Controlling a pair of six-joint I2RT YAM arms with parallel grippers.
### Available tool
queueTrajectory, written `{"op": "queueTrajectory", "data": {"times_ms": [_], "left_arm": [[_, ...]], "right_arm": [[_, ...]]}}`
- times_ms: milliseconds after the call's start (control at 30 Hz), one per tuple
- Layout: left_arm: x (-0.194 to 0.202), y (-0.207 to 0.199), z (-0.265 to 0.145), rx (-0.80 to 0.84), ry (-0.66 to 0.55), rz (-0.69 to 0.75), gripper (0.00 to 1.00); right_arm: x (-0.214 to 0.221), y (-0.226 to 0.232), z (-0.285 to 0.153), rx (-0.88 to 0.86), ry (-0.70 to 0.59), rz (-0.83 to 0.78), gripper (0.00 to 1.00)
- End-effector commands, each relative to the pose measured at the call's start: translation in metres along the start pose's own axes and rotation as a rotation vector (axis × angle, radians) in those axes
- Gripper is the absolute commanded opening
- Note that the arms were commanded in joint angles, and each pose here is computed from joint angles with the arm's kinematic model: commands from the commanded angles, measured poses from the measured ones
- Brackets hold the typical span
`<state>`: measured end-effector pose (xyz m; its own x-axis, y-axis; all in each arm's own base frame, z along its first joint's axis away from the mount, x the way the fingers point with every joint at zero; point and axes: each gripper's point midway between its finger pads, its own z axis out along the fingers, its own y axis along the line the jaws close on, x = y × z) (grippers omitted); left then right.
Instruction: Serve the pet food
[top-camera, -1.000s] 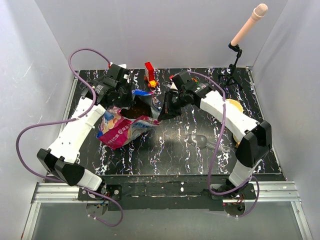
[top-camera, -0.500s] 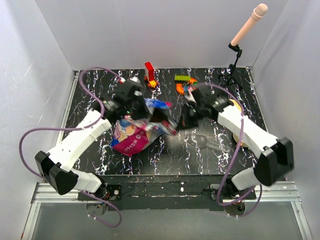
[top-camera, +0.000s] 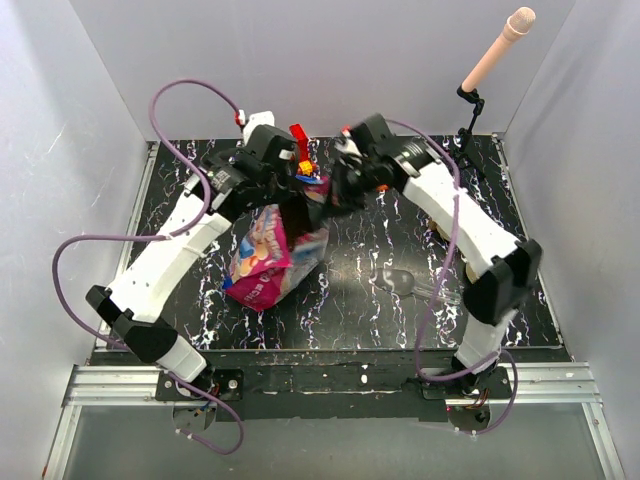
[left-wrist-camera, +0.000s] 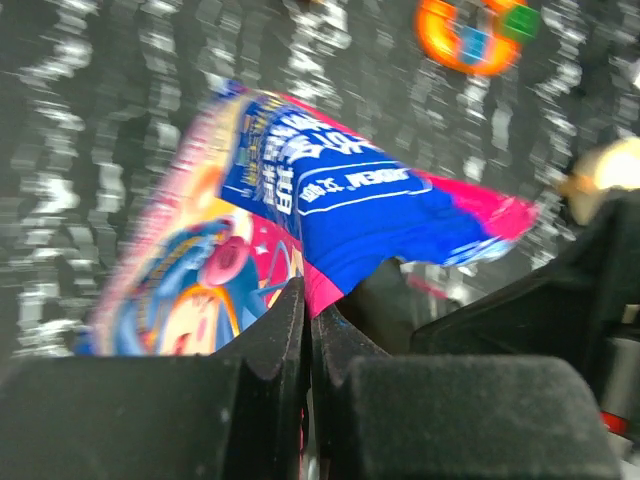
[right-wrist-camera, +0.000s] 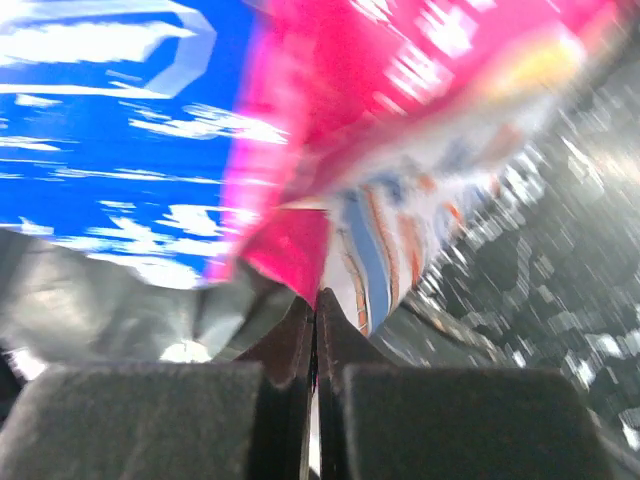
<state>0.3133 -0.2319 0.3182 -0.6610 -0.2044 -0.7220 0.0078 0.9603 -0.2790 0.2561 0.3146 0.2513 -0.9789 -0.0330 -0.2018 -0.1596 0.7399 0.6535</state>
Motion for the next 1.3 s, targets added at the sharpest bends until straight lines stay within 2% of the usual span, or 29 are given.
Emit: {"op": "queueTrajectory", "data": {"times_ms": [0, 133, 233, 333, 400, 533, 600, 633, 733, 767, 833, 900, 1000, 1167, 1267], "left_arm": [[-0.095, 0.038, -0.070, -0.157, -0.364, 0.052, 0.00], [-0.137, 0.081, -0.103, -0.289, -0.512, 0.036, 0.00], [-0.163, 0.107, -0.130, -0.352, -0.602, 0.024, 0.00], [-0.183, 0.114, -0.156, -0.399, -0.668, 0.073, 0.00], [-0.193, 0.111, -0.168, -0.384, -0.694, 0.078, 0.00], [-0.192, 0.098, -0.163, -0.312, -0.667, 0.065, 0.00], [-0.171, 0.083, -0.141, -0.218, -0.580, 0.047, 0.00], [-0.147, 0.076, -0.116, -0.174, -0.488, 0.048, 0.00], [-0.055, 0.041, -0.051, 0.061, -0.191, -0.007, 0.00], [-0.026, 0.037, -0.037, 0.096, -0.098, -0.051, 0.00], [0.020, 0.042, -0.014, 0.084, 0.039, -0.091, 0.00], [0.035, 0.050, -0.009, 0.050, 0.062, -0.078, 0.00], [0.032, 0.053, -0.010, 0.037, 0.062, -0.017, 0.00], [0.021, 0.033, -0.021, 0.128, 0.091, 0.061, 0.00], [0.026, 0.038, -0.023, 0.102, 0.129, 0.098, 0.14]], "right_arm": [[-0.042, 0.129, -0.012, -0.301, -0.094, -0.114, 0.01], [-0.048, 0.214, -0.014, -0.556, -0.079, -0.094, 0.01], [-0.042, 0.261, -0.022, -0.728, -0.070, -0.071, 0.01], [-0.034, 0.293, -0.037, -0.840, -0.056, -0.083, 0.01], [-0.029, 0.299, -0.046, -0.861, -0.050, -0.103, 0.01], [-0.022, 0.269, -0.048, -0.795, -0.046, -0.133, 0.01], [-0.013, 0.216, -0.025, -0.671, -0.010, -0.134, 0.01], [-0.003, 0.190, -0.022, -0.618, -0.006, -0.157, 0.01], [0.024, 0.073, 0.017, -0.396, 0.059, -0.066, 0.01], [0.034, 0.039, 0.026, -0.335, 0.078, -0.026, 0.01], [0.052, -0.002, 0.034, -0.251, 0.121, 0.028, 0.01], [0.059, -0.012, 0.034, -0.213, 0.141, 0.021, 0.01], [0.053, -0.004, 0.029, -0.232, 0.115, 0.001, 0.01], [0.037, 0.020, 0.015, -0.253, 0.083, -0.035, 0.01], [0.032, 0.036, 0.007, -0.285, 0.065, -0.041, 0.01]]}}
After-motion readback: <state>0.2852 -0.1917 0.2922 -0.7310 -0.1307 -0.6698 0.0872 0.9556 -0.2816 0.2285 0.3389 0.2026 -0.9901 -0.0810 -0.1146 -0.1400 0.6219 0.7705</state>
